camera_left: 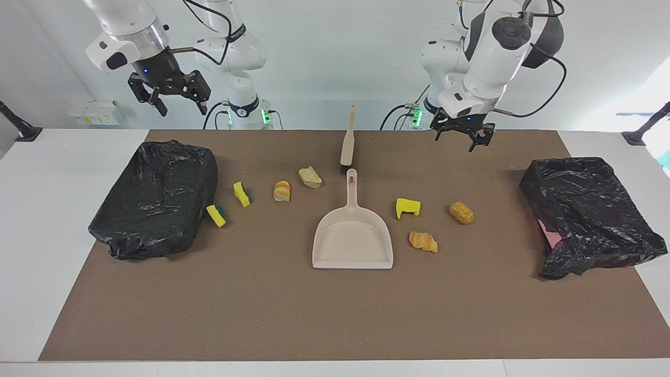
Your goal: Sweep and dump trash in bin
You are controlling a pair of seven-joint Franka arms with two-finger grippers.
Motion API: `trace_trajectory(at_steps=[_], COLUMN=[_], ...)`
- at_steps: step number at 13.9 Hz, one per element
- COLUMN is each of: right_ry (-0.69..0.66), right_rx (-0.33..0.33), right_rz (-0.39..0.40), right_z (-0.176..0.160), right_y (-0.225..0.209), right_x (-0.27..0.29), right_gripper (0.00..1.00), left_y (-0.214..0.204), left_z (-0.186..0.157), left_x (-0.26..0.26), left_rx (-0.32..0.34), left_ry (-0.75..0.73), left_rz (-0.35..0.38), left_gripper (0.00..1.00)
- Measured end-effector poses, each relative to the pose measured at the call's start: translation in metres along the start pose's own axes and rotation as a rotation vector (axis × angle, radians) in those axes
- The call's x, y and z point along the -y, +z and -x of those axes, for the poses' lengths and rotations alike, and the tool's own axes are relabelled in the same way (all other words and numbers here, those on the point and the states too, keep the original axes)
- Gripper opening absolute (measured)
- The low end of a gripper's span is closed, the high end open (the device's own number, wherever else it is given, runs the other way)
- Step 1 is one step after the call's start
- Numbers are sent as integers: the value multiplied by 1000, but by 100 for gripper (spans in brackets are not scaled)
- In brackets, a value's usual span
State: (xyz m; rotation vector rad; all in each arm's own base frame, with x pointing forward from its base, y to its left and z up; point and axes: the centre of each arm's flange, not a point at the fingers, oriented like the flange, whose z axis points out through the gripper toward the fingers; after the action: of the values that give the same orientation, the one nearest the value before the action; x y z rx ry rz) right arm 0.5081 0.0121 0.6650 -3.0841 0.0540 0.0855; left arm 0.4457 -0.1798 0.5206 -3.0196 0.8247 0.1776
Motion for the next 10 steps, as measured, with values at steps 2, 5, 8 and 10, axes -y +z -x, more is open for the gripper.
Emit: trace_trajectory(at_steps=[2, 5, 8, 10], right_ry=[0, 1, 8, 11], right_rx=[1, 1, 2, 2], right_rz=[0, 0, -1, -1], right_z=[0, 0, 0, 0], right_y=[0, 0, 0, 0], right_x=[0, -1, -4, -6], right_gripper=[100, 100, 100, 100], left_y=[11, 34, 63, 87], left_z=[3, 5, 12, 19], left_x=[-34, -90, -140, -168], left_rx=[16, 26, 32, 25], left_ry=[19, 57, 7, -13], left_rz=[-7, -19, 12, 31], left_gripper=[100, 100, 100, 100])
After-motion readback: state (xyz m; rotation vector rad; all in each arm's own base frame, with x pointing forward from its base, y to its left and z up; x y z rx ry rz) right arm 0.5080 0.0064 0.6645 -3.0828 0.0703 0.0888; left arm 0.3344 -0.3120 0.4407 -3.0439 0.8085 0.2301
